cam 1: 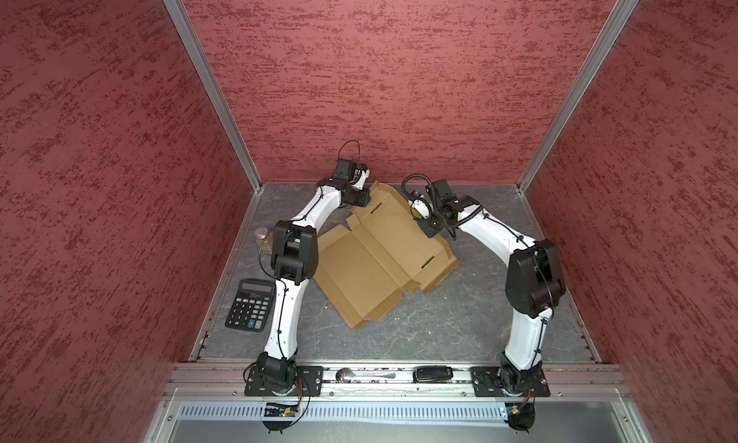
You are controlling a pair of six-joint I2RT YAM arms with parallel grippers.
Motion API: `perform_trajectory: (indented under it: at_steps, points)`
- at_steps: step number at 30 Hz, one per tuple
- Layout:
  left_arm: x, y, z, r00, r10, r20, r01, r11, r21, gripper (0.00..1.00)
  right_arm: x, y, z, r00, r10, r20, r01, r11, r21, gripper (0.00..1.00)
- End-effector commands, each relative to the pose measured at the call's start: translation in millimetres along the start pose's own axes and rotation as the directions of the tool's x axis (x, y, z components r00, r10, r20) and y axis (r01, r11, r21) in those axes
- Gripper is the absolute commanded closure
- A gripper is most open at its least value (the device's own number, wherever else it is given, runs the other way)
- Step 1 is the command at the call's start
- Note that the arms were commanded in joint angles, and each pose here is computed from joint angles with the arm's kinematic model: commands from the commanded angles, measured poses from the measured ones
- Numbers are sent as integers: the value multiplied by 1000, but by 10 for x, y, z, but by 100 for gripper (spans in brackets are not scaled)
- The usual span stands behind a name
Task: Fold the paper box
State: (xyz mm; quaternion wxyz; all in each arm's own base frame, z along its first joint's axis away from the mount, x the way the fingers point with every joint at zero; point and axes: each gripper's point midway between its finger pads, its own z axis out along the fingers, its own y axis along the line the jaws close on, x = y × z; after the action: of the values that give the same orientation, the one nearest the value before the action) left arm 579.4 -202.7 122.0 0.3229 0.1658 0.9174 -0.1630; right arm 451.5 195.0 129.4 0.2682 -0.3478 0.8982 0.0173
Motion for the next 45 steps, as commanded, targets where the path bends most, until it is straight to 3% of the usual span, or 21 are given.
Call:
perform_trajectory:
  at_steps: [1, 7, 16, 24, 36, 45]
  points:
    - [-137, 56, -138, 998, -11, 56, 12, 1000, -23, 75, -131, 14, -177, 998, -9, 64, 9, 1000, 0, 96]
    - [-143, 141, -183, 995, -44, 90, 48, 998, -40, 82, -137, 1, -188, 997, -4, 71, 4, 1000, 8, 93]
    - [-73, 335, -295, 980, -143, 135, 154, 985, -72, 86, -216, -170, -176, 993, 66, 98, -75, 993, 89, 66]
    - [190, 455, -306, 960, -256, 114, 269, 956, -114, 87, -289, -364, -250, 968, 199, 156, -223, 962, 156, 57]
    - [634, 562, -309, 881, -463, 94, 472, 861, -191, 87, -276, -355, -225, 883, 423, 204, -448, 889, 98, 56]
    - [770, 627, -442, 812, -553, 188, 583, 785, -211, 87, -283, -370, -140, 754, 619, 221, -632, 775, -13, 56]
